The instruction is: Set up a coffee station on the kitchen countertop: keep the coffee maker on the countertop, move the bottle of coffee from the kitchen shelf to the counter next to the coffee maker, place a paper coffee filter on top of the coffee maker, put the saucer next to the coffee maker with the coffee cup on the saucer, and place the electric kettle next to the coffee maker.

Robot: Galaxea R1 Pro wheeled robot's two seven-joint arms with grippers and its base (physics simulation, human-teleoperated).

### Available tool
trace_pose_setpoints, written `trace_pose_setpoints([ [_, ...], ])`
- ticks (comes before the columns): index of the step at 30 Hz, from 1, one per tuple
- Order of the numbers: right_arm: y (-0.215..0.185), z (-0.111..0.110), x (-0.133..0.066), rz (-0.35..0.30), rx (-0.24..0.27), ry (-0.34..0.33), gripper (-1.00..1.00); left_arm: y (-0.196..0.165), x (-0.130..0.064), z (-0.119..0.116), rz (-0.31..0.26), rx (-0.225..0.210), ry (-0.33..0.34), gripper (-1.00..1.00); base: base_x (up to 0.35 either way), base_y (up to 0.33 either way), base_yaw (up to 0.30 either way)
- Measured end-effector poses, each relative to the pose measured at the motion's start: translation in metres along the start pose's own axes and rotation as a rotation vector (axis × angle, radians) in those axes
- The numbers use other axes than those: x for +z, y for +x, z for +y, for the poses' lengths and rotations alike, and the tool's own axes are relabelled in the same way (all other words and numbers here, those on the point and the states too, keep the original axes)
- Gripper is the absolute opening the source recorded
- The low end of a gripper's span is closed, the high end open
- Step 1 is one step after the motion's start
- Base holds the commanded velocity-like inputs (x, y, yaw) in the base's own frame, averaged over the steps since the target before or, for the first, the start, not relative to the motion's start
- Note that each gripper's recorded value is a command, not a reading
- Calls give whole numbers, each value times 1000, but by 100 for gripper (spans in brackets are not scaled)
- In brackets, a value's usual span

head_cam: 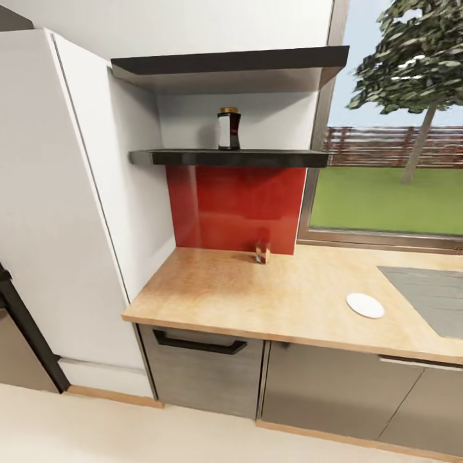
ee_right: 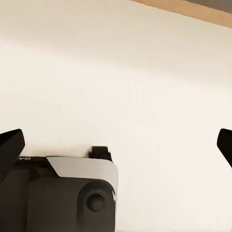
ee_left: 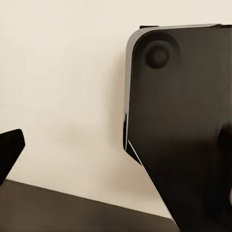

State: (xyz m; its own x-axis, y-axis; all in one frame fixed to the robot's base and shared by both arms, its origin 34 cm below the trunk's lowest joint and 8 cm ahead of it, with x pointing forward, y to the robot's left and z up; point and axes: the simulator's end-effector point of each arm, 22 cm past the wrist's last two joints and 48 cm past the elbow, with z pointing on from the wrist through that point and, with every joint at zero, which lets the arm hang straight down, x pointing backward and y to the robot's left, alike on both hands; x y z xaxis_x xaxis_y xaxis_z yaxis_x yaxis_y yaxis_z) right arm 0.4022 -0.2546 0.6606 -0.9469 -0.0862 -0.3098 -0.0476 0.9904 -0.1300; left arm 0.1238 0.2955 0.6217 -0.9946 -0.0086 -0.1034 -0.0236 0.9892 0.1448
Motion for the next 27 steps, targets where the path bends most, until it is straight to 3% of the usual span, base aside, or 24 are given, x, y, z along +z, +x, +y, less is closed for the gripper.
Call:
trace_pose_setpoints([
  [4,0,0,0,0,0,0,100,-4,1,6,-15,2,-6,100,-32,59,-265],
  [11,0,0,0,0,3,0,100,-36,-1,6,-139,4,-4,100,-3,6,-165],
  [15,0,1,0,0,3,0,100,-73,-4,7,-235,-5,-4,100,0,1,-20],
  [16,0,1,0,0,2,0,100,-105,-8,8,-308,-11,-5,100,0,0,-6],
  [20,0,1,0,0,2,0,100,-156,-20,8,-422,-26,-4,100,0,0,-2],
  [22,0,1,0,-1,1,0,100,-254,-54,8,-623,-54,0,100,0,0,0],
  [24,-1,1,0,-2,0,1,100,-314,-81,9,-741,-73,1,100,0,0,0],
  [27,-1,1,0,-4,0,2,100,-386,-117,12,-874,-95,0,100,0,0,0],
])
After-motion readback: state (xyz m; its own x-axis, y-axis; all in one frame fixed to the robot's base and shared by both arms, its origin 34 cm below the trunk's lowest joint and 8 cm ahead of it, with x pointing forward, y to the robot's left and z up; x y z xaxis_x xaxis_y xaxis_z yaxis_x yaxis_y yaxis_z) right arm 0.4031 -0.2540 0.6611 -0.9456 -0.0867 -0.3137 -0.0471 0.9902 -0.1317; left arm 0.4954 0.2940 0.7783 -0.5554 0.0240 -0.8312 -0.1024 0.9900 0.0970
